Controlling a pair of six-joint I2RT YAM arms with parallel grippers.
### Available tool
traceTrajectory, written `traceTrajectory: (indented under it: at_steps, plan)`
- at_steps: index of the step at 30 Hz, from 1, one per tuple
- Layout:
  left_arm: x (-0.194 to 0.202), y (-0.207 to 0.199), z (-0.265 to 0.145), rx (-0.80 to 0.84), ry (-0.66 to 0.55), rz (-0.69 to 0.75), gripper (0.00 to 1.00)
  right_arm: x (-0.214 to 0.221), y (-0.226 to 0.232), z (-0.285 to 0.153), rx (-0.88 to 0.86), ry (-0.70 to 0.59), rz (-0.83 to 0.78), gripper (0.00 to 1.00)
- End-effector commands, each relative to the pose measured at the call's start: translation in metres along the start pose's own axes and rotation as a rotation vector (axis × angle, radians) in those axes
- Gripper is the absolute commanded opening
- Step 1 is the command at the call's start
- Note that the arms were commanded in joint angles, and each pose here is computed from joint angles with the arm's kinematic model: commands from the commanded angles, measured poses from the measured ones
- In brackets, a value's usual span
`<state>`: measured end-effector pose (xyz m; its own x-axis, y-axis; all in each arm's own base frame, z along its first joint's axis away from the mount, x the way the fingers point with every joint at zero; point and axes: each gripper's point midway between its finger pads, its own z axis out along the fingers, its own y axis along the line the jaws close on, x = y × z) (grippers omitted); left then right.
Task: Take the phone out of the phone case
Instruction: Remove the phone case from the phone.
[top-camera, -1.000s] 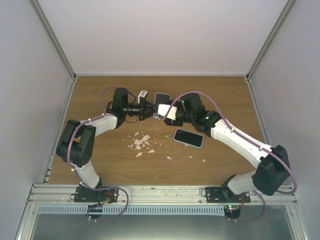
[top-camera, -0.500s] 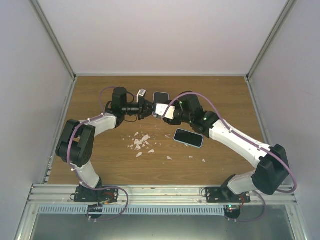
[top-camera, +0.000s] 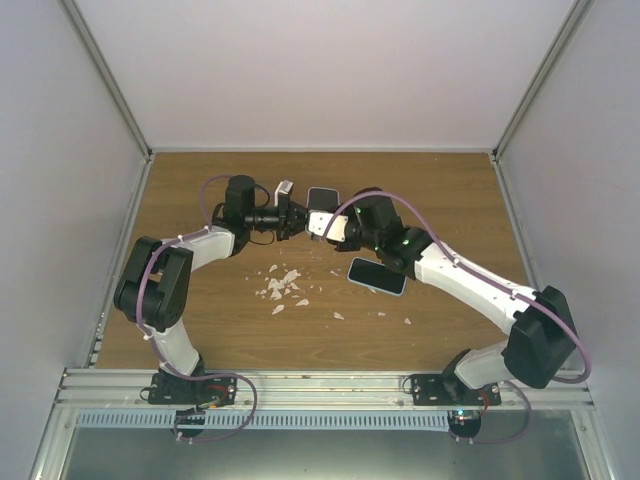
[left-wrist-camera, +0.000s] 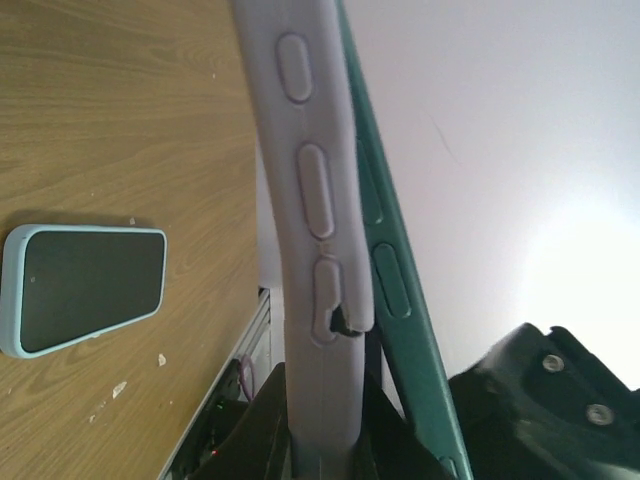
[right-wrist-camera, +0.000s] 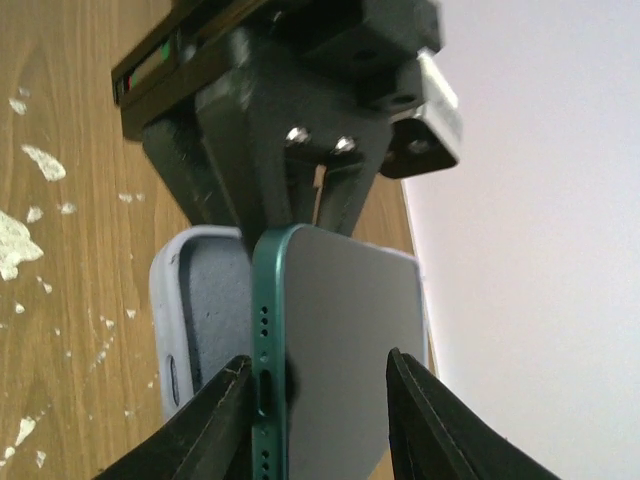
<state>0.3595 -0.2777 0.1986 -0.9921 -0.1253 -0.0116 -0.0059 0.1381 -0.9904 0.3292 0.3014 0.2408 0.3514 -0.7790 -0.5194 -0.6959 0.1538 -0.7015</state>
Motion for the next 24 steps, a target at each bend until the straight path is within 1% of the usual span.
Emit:
traceTrajectory:
  at_steps: [1,4,10,13,15,19,24]
  plan:
    - [0.002,-0.026,0.001,0.065,0.033,0.114,0.00,0.010,-0.002,0.005,0.115,0.053,-0.103,0.35]
    - [0.002,-0.027,0.001,0.069,0.034,0.109,0.00,0.015,-0.003,0.009,0.158,0.067,-0.125,0.35]
    - [0.004,-0.028,0.000,0.071,0.034,0.110,0.00,0.016,-0.021,0.011,0.287,0.073,-0.170,0.35]
    - [0.004,-0.029,0.000,0.072,0.032,0.109,0.00,0.018,-0.023,0.013,0.315,0.078,-0.198,0.32]
    - [0.003,-0.029,0.000,0.072,0.030,0.106,0.00,0.016,-0.020,0.016,0.315,0.076,-0.216,0.28]
    - [0.002,-0.027,-0.001,0.064,0.019,0.092,0.00,0.011,-0.010,0.019,0.302,0.071,-0.250,0.18]
    - [-0.001,-0.021,-0.002,0.043,-0.006,0.068,0.00,0.004,-0.006,0.018,0.318,0.072,-0.277,0.01]
